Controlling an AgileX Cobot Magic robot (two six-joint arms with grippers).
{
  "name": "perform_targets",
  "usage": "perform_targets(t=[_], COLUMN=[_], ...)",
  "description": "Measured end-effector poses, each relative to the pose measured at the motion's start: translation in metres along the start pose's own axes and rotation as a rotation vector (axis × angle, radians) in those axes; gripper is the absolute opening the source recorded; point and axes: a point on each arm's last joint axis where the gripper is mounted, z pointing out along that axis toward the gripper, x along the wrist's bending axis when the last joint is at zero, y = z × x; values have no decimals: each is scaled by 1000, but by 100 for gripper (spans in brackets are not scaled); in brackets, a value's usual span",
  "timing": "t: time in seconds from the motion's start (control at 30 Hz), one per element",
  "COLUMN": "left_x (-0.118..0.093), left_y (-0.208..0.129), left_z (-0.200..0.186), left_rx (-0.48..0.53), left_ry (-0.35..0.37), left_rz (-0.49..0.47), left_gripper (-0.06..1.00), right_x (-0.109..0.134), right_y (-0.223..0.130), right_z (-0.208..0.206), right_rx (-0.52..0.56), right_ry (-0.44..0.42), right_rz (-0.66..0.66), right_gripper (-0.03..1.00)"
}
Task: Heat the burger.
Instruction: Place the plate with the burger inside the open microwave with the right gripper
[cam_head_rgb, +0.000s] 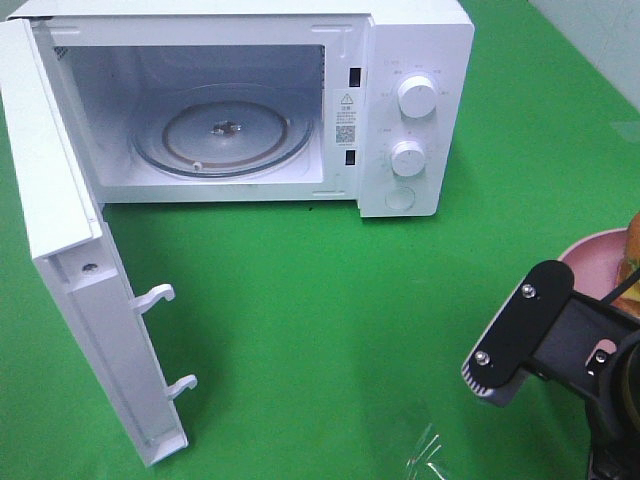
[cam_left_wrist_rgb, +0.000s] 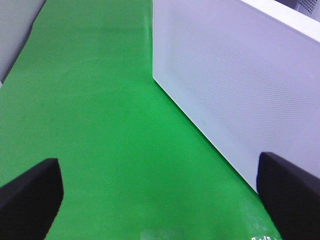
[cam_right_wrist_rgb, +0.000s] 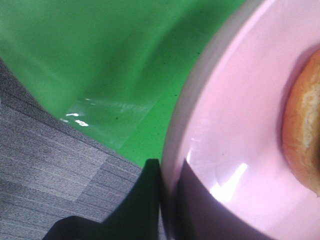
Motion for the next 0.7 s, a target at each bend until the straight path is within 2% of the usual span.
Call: perform_targets(t=[0.4,0.7], left_x=[0,0], left_y=[0,0], left_z=[0,0], left_rx=[0,0], left_ry=[0,0], left_rz=[0,0], left_gripper=[97,97], right_x=[20,23], right_y=[-5,0], right_z=[-12,-15], right_rx=[-81,-159], right_ry=[-5,-14], right_rz=[-112,-187], right_gripper=[3,3])
